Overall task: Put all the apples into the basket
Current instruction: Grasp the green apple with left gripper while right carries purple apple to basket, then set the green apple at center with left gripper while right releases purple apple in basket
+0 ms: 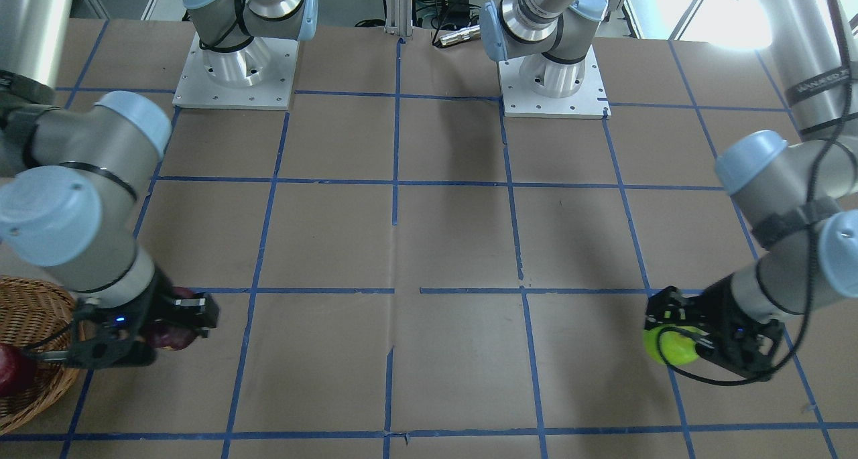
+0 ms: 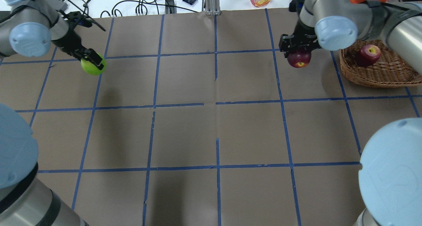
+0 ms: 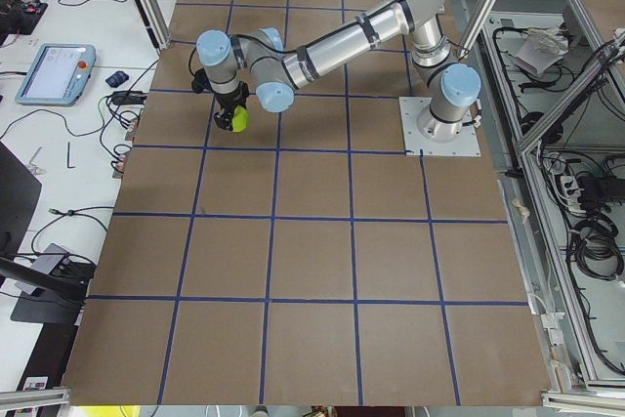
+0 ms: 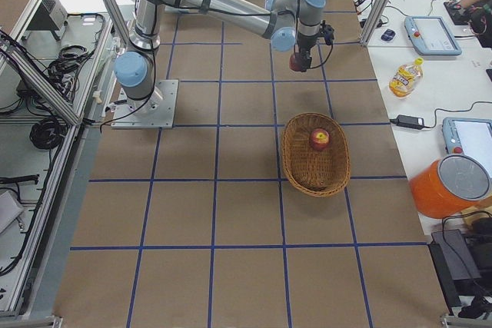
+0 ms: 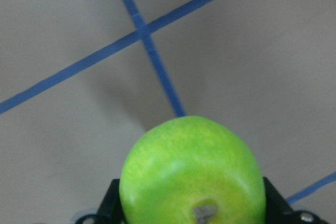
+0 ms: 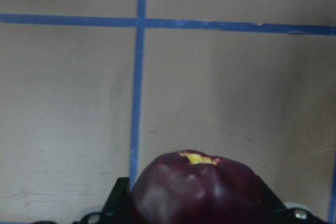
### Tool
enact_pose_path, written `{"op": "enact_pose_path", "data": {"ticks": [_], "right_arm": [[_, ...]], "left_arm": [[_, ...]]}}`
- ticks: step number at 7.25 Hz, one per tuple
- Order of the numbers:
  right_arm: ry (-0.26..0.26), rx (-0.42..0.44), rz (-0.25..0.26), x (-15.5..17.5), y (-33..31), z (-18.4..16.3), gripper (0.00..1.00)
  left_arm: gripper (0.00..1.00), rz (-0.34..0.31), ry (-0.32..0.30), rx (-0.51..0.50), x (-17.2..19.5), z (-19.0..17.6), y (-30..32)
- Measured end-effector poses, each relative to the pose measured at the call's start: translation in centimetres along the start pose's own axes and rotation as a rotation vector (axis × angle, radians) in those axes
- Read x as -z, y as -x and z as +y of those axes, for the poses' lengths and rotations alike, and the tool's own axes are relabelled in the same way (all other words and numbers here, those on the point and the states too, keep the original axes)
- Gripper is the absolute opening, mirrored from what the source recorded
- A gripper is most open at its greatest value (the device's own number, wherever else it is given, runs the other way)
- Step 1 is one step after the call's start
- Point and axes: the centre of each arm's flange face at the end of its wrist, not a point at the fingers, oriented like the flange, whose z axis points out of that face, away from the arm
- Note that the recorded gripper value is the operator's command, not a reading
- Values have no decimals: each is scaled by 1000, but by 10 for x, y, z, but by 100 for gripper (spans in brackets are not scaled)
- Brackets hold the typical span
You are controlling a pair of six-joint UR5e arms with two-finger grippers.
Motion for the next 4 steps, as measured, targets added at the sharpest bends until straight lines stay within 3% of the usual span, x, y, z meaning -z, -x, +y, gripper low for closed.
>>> {"op": "enact_pose_path", "data": {"ticks": [2,4], "right_arm": [[-38,67,29,-1,-124,-27,27],[-13,37,27,-36,-252,-23,28]], "left_arm": [[12,10,11,195,1,-18,-153],[13,-33,-25,376,-20,-15,-290]]}}
